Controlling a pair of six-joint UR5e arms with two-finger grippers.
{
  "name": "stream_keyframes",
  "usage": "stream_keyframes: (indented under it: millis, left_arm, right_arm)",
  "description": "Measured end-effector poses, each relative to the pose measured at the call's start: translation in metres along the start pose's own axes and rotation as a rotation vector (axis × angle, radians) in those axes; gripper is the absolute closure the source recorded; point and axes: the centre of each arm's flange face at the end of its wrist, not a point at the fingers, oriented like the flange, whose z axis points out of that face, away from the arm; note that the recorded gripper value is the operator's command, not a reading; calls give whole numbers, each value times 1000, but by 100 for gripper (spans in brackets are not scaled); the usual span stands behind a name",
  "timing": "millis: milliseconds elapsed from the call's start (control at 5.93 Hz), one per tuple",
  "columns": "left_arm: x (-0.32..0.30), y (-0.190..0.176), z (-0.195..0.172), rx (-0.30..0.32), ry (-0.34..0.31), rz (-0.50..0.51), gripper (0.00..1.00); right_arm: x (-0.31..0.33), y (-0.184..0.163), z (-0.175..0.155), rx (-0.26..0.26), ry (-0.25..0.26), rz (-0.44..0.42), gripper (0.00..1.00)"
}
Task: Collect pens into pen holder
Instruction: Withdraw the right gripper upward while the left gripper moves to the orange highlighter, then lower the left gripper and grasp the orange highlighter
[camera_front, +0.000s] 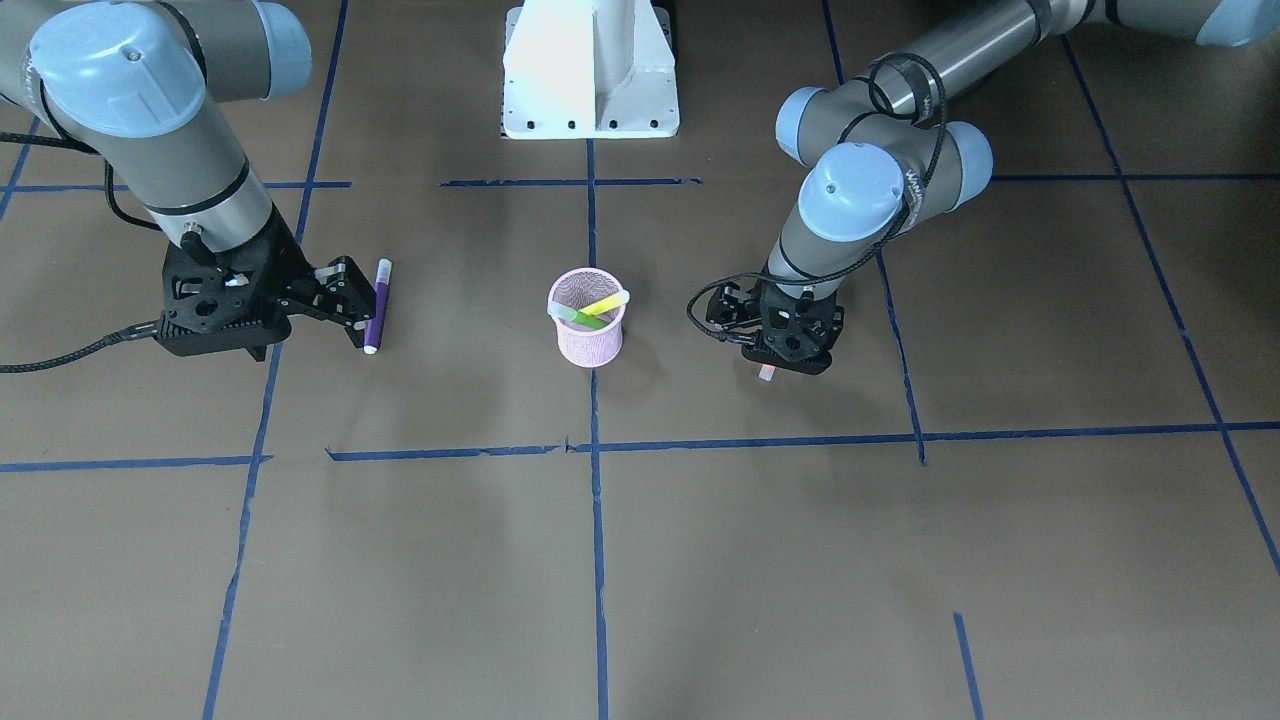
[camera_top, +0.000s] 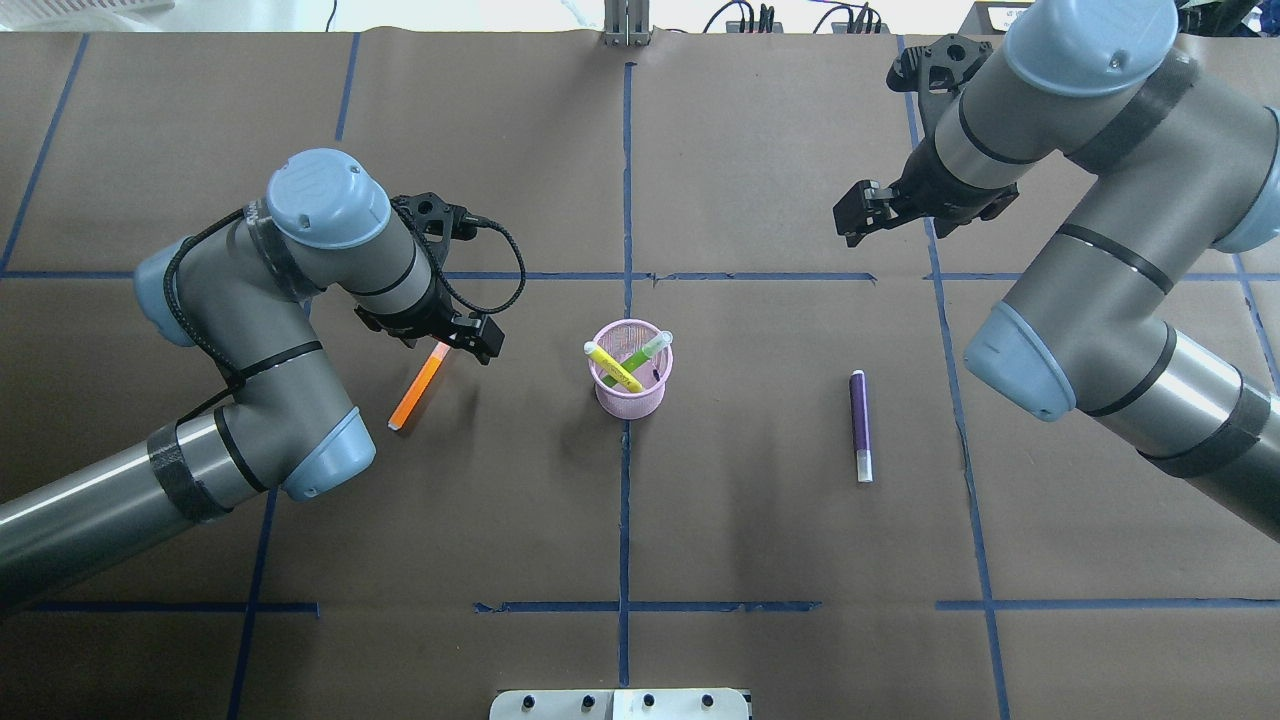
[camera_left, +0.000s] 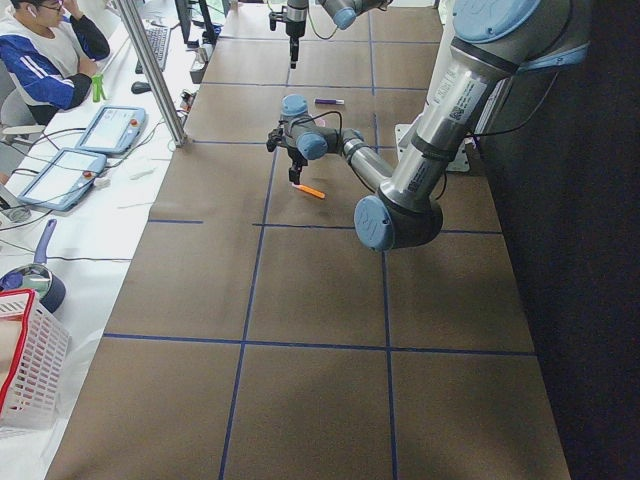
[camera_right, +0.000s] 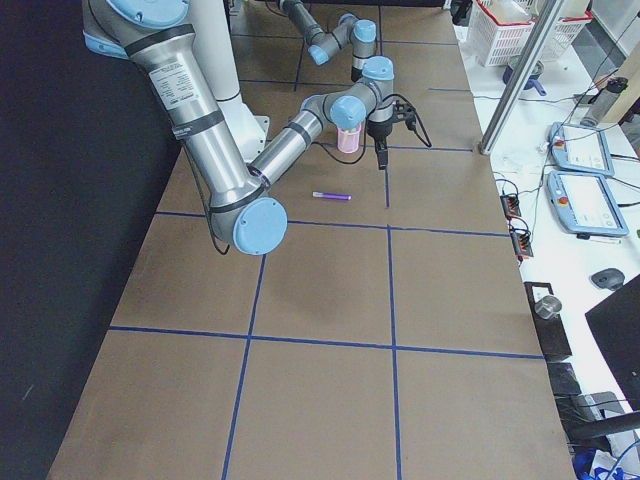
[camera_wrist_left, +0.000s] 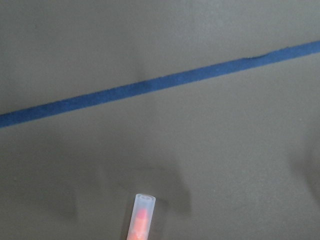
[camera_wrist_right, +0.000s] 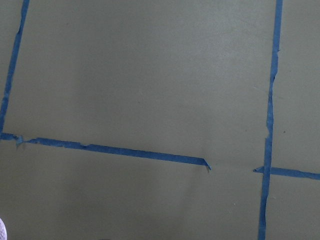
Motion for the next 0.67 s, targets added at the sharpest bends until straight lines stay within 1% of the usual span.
stream_keyframes:
  millis: [169,506,675]
  left_arm:
    - [-4,2,5,2,-15,-2,3]
    - [-16,4,15,-3,-42,-8,8]
    - [-18,5,19,-6,-48,-10,14]
  right_arm:
    - [2,0,1,-4,1,4,0]
    - [4,1,2,-7,-1,5,0]
    - [4,1,2,-6,-2,5,0]
